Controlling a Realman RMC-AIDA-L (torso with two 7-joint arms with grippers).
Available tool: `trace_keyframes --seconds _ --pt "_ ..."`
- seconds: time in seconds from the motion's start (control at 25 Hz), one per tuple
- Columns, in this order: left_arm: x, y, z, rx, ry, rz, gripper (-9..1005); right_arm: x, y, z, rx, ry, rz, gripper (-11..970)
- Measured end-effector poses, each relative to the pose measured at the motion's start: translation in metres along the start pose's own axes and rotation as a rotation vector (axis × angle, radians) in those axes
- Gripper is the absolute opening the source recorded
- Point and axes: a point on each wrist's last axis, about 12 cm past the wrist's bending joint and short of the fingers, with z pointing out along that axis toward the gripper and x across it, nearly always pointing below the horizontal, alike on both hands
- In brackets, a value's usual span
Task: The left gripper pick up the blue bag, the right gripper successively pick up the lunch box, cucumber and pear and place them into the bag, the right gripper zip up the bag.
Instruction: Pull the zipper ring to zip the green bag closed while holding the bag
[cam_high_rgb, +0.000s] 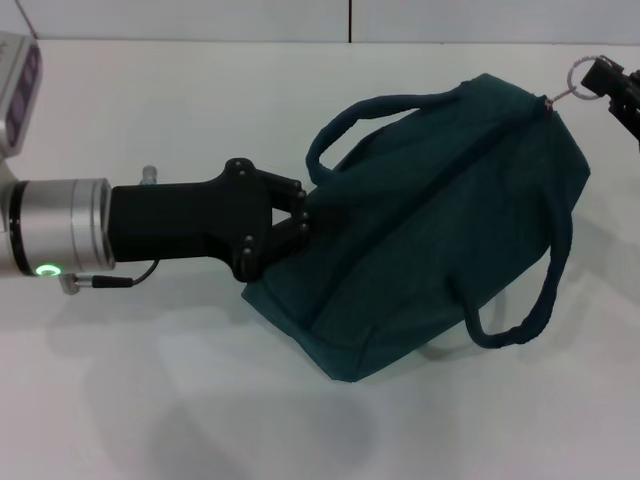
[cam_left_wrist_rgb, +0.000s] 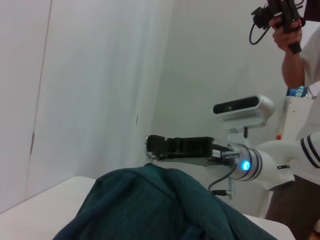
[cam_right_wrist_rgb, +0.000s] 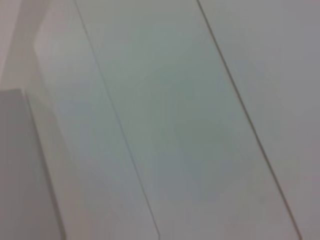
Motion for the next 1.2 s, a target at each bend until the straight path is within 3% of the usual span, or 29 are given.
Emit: trace_keyframes --seconds 1.2 --pt "0.001 -0.005 -0.003 0.044 -0.002 -0.005 48 0.027 -0.008 0.013 0.092 0.138 -0.025 93"
